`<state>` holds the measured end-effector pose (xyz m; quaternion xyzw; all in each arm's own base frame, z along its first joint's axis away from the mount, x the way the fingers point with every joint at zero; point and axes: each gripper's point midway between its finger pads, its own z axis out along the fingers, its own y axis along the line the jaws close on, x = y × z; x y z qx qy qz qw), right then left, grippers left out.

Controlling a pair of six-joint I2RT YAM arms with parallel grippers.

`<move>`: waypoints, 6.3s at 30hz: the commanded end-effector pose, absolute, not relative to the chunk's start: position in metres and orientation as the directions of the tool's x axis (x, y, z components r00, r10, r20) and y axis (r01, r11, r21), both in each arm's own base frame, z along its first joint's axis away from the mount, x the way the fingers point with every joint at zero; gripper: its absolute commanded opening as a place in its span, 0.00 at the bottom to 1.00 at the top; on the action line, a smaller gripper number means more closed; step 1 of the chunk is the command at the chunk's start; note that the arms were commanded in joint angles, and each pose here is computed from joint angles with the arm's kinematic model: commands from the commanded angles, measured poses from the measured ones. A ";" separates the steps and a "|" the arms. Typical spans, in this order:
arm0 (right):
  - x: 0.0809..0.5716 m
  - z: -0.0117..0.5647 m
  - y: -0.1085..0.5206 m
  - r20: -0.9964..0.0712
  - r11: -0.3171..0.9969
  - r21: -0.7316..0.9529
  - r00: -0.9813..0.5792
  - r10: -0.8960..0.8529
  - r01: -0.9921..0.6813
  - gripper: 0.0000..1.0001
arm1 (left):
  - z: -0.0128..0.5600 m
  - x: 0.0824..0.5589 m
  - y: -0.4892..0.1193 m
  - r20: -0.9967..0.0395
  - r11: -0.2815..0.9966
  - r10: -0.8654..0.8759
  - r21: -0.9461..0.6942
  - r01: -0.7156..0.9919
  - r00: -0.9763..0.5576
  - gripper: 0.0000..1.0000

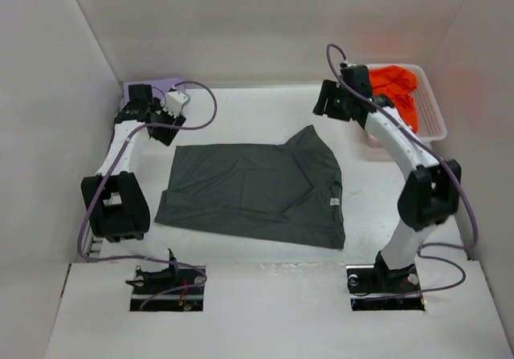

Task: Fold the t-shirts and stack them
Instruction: Grap the side of the flattened tshirt furthest away from the robot with both arms, then fold the other side of the tshirt into a rectangle, then rotate the tshirt 60 degrees

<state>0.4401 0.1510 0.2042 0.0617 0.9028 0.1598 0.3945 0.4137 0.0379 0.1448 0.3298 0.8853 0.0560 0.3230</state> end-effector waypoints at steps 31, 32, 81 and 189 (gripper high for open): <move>0.546 0.062 0.171 -0.515 0.936 0.351 -0.827 0.224 0.035 0.32 | 0.015 0.478 0.012 -0.486 0.970 0.096 -0.151 0.192 -0.869 0.16; 0.544 0.063 0.174 -0.513 0.933 0.359 -0.829 0.222 0.028 0.24 | 0.018 0.477 0.011 -0.491 0.969 0.099 -0.151 0.196 -0.866 0.11; 0.222 0.108 0.136 -0.540 0.907 0.417 -0.789 0.292 0.049 0.26 | 0.105 0.335 0.060 -0.452 0.695 0.718 0.436 0.572 -0.529 0.54; 0.545 0.192 0.176 -0.693 0.977 0.212 -0.706 0.147 -0.005 0.71 | 0.063 0.380 0.045 -0.420 0.921 0.390 0.185 0.344 -0.819 0.55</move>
